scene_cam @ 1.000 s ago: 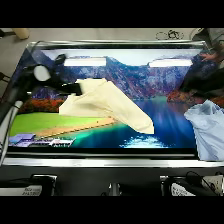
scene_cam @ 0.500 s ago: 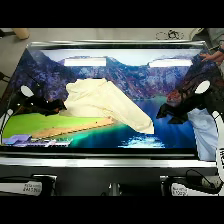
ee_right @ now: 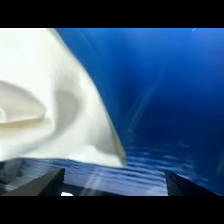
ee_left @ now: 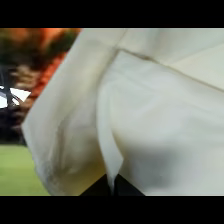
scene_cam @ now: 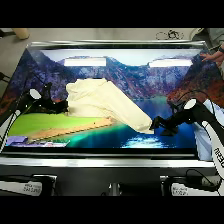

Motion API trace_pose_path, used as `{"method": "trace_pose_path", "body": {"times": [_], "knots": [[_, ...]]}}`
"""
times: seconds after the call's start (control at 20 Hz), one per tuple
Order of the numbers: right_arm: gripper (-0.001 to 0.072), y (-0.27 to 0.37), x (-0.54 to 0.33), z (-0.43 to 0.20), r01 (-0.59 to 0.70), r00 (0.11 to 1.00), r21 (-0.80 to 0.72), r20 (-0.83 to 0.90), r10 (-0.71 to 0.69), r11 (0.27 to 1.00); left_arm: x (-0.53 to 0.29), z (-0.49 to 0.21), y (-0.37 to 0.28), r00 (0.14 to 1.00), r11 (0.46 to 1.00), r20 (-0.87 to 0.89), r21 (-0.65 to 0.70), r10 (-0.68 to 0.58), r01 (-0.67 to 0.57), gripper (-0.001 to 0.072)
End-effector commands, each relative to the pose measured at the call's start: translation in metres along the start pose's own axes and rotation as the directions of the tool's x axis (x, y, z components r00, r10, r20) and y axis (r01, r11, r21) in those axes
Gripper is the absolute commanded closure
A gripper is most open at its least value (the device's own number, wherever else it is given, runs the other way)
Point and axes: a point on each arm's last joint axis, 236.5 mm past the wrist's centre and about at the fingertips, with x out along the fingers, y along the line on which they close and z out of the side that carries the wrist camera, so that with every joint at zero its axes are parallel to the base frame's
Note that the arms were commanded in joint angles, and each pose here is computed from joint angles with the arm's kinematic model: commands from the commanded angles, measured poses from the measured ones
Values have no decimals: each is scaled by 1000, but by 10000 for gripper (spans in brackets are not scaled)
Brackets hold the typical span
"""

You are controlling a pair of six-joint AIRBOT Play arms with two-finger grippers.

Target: Fold the shirts.

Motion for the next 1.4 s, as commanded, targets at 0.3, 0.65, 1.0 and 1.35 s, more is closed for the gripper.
{"method": "trace_pose_path", "body": {"times": [0.3,0.65,1.0,1.35], "knots": [[689,80,-27,59,-307,930,-85,185,317,948,-121,41,-66,946,974,315,225,-80,7,684],[689,225,-457,-28,352,247,-481,875,416,803,-618,-9,-183,3,888,918,385,-398,-252,684],[688,185,-547,-169,390,-100,-224,954,283,893,-654,-69,-160,-29,923,941,323,-336,-211,684],[689,126,-429,-13,400,401,-155,916,-20,903,-431,44,-86,607,936,794,189,33,-298,683]]}}
